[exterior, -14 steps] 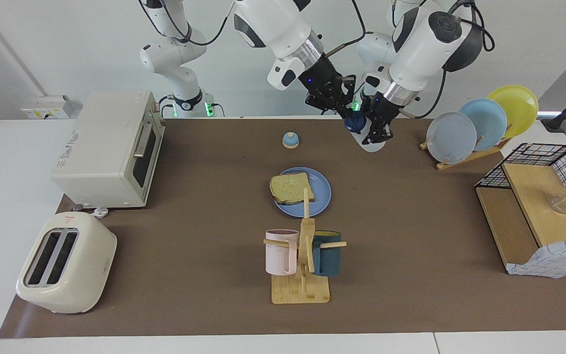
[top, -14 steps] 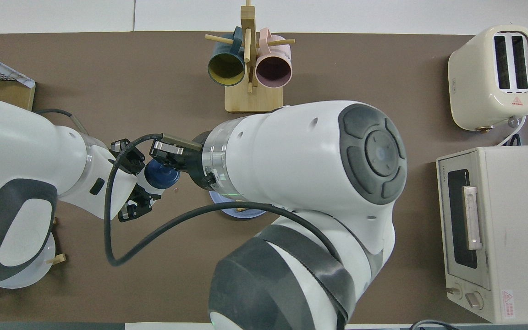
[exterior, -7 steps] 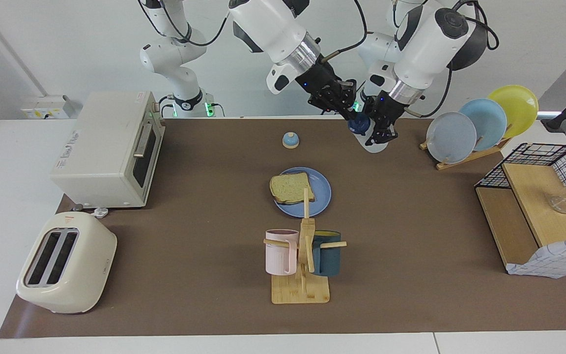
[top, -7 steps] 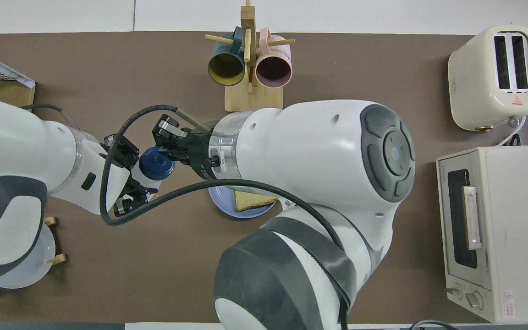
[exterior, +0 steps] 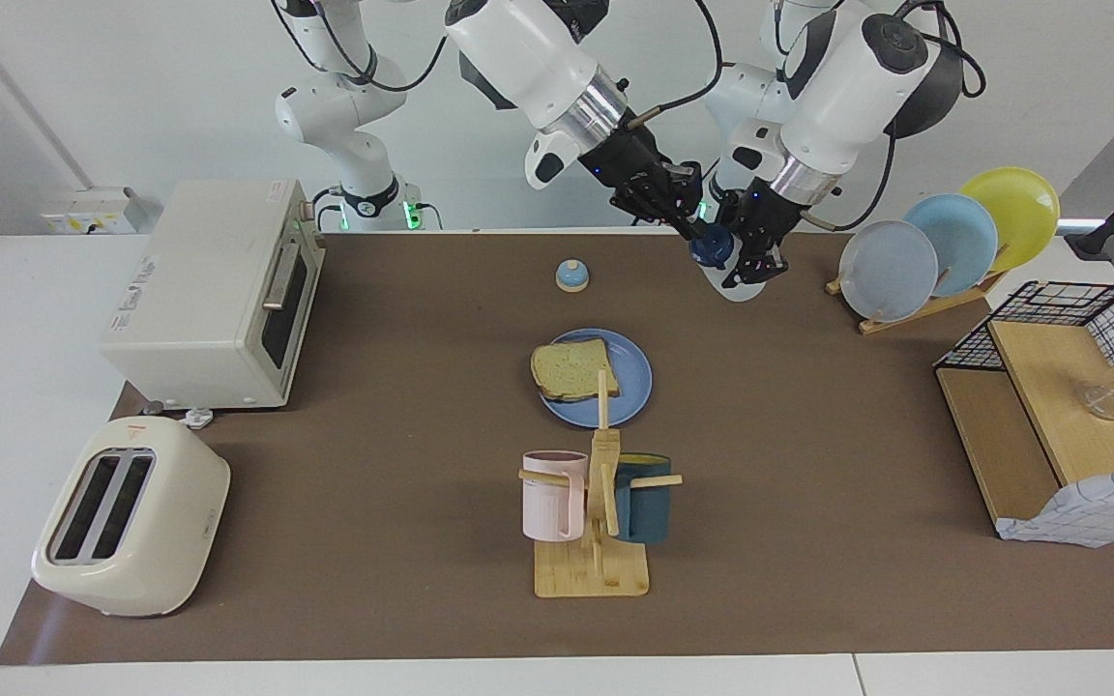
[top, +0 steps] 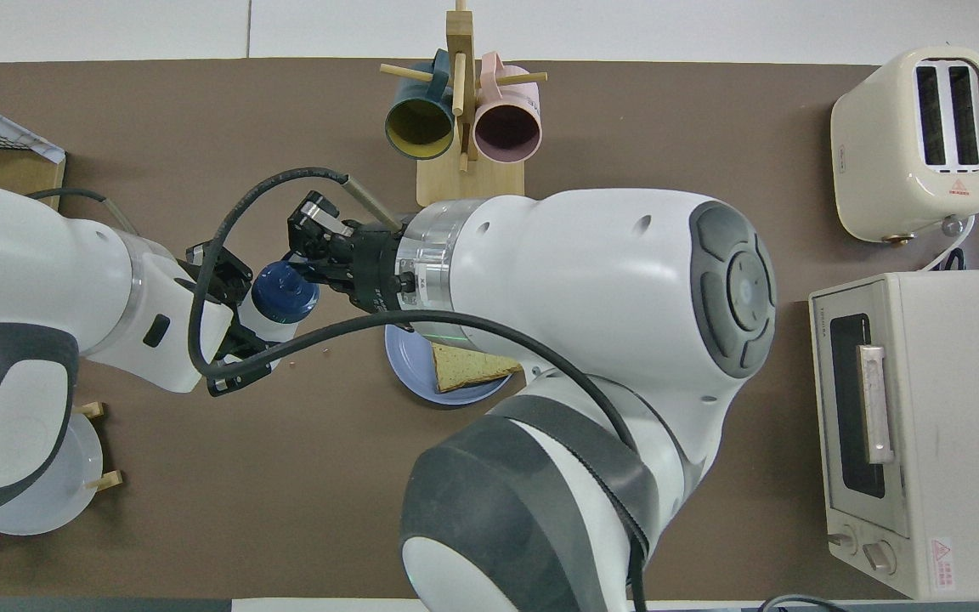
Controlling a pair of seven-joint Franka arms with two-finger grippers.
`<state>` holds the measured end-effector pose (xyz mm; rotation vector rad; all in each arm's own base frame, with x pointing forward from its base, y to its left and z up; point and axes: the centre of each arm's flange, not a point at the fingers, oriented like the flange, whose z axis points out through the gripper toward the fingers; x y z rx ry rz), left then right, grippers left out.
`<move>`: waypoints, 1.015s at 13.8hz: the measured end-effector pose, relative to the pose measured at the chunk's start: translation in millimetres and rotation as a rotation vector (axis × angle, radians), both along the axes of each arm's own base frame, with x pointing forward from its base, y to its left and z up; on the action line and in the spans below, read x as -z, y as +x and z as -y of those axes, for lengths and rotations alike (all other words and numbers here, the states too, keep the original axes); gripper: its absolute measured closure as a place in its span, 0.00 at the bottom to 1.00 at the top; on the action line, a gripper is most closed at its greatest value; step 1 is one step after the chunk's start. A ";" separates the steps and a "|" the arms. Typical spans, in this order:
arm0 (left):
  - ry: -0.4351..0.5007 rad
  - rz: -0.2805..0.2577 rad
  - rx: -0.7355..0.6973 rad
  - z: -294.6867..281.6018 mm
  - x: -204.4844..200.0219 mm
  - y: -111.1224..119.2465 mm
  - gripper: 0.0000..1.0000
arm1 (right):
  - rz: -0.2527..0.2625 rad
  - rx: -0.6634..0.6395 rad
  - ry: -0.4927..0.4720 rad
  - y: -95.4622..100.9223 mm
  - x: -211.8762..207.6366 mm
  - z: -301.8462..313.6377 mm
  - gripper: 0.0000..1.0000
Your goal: Put bread on plate and add seasoning
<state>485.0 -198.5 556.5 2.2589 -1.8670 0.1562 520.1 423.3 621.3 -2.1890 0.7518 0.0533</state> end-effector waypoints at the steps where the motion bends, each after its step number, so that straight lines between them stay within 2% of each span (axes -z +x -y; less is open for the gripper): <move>1: 0.000 0.000 -0.004 -1.0 0.1 0.5 0.58 | 0.004 0.012 0.008 1.1 0.3 0.7 0.86; 4: 0.013 -0.031 0.034 7.9 10.1 -8.0 0.58 | 0.041 0.088 0.072 12.2 -8.4 11.0 0.89; 8: 0.014 -0.030 0.050 16.0 10.2 -11.8 0.58 | 0.029 0.111 0.070 18.9 2.7 19.1 0.90; 10: 0.020 -0.046 0.052 15.3 15.1 -13.5 0.58 | 0.052 0.106 0.066 20.6 2.3 22.0 0.73; 11: 0.023 -0.053 0.053 15.0 18.3 -14.4 0.58 | 0.075 0.085 0.057 21.1 1.9 24.2 0.60; 14: 0.026 -0.061 0.054 14.8 21.5 -15.3 0.58 | 0.135 -0.038 -0.037 23.2 17.1 41.7 0.28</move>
